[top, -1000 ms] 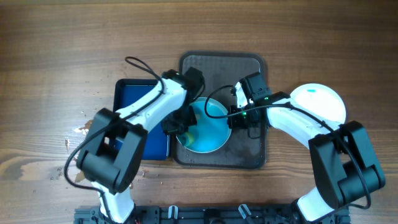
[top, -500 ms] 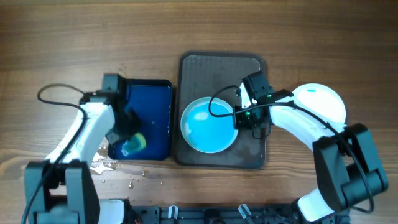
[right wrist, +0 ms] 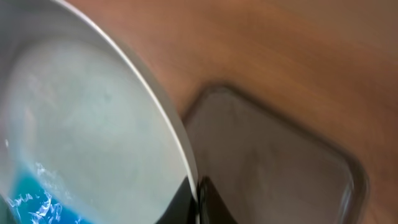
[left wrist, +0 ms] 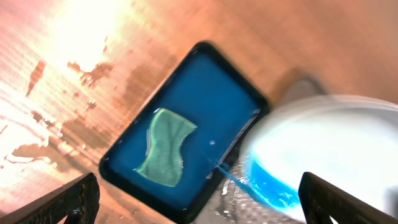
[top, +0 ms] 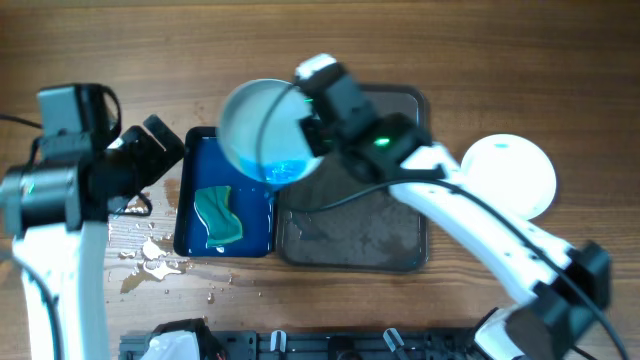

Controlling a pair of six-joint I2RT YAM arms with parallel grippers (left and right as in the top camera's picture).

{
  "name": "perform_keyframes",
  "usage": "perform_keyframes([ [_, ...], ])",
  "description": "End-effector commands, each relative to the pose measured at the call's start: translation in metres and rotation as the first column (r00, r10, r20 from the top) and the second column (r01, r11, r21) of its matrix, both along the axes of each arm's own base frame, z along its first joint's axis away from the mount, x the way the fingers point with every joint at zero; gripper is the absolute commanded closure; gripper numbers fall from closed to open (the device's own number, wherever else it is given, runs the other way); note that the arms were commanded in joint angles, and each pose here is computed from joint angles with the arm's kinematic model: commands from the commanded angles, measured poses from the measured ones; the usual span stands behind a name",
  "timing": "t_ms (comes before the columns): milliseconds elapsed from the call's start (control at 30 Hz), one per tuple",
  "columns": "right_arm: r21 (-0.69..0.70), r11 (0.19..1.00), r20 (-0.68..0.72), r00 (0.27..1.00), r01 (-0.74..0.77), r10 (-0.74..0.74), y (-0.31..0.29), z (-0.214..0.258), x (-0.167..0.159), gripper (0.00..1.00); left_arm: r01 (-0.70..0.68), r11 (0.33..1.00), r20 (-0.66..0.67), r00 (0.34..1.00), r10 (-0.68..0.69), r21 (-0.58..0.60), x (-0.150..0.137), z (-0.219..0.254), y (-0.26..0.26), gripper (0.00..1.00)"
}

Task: Clean dirty plates on tray and stack at the side
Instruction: 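Drop the sponge in the blue tray and lift the plate with the right gripper, then tilt the plate over the blue tray with the right gripper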

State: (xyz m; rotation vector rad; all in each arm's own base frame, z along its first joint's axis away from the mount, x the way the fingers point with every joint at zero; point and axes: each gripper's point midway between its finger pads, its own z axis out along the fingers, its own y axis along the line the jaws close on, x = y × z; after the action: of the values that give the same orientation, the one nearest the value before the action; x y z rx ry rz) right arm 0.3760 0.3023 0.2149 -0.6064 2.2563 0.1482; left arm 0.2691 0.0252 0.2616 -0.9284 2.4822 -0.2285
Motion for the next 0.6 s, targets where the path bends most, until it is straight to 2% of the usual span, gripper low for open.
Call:
perform_keyframes([
  [0,-0.105,0.994,0.091,0.996,0.010,0.000,0.034,-0.029,0.012,0.96,0.000,1.000,0.111,0.994,-0.002,0.017,-0.015,0.031,-0.001,0.00],
  [133,-0.143,0.989,0.214,0.977,0.045,-0.013,0.047,-0.009,0.001,0.96,-0.001,1.000,0.139,0.990,-0.003,0.025,-0.031,0.040,-0.002,0.00],
  [200,-0.196,0.980,0.286,0.958,0.040,0.018,0.052,0.010,-0.012,0.96,-0.001,1.000,0.139,0.990,-0.003,0.025,-0.032,0.040,-0.003,0.00],
  [300,-0.253,0.957,0.411,0.911,0.142,-0.026,0.046,0.040,-0.029,0.96,0.000,1.000,0.130,0.991,-0.003,0.024,-0.030,0.038,-0.002,0.00],
  [400,-0.328,0.928,0.490,0.872,0.174,0.009,0.051,0.056,-0.046,0.96,0.000,1.000,0.130,0.992,-0.003,0.024,-0.030,0.038,-0.002,0.00],
  [567,-0.327,0.899,0.601,0.798,0.292,-0.040,0.051,0.081,-0.071,0.95,0.000,1.000,0.130,0.992,-0.003,0.024,-0.030,0.038,-0.002,0.00],
])
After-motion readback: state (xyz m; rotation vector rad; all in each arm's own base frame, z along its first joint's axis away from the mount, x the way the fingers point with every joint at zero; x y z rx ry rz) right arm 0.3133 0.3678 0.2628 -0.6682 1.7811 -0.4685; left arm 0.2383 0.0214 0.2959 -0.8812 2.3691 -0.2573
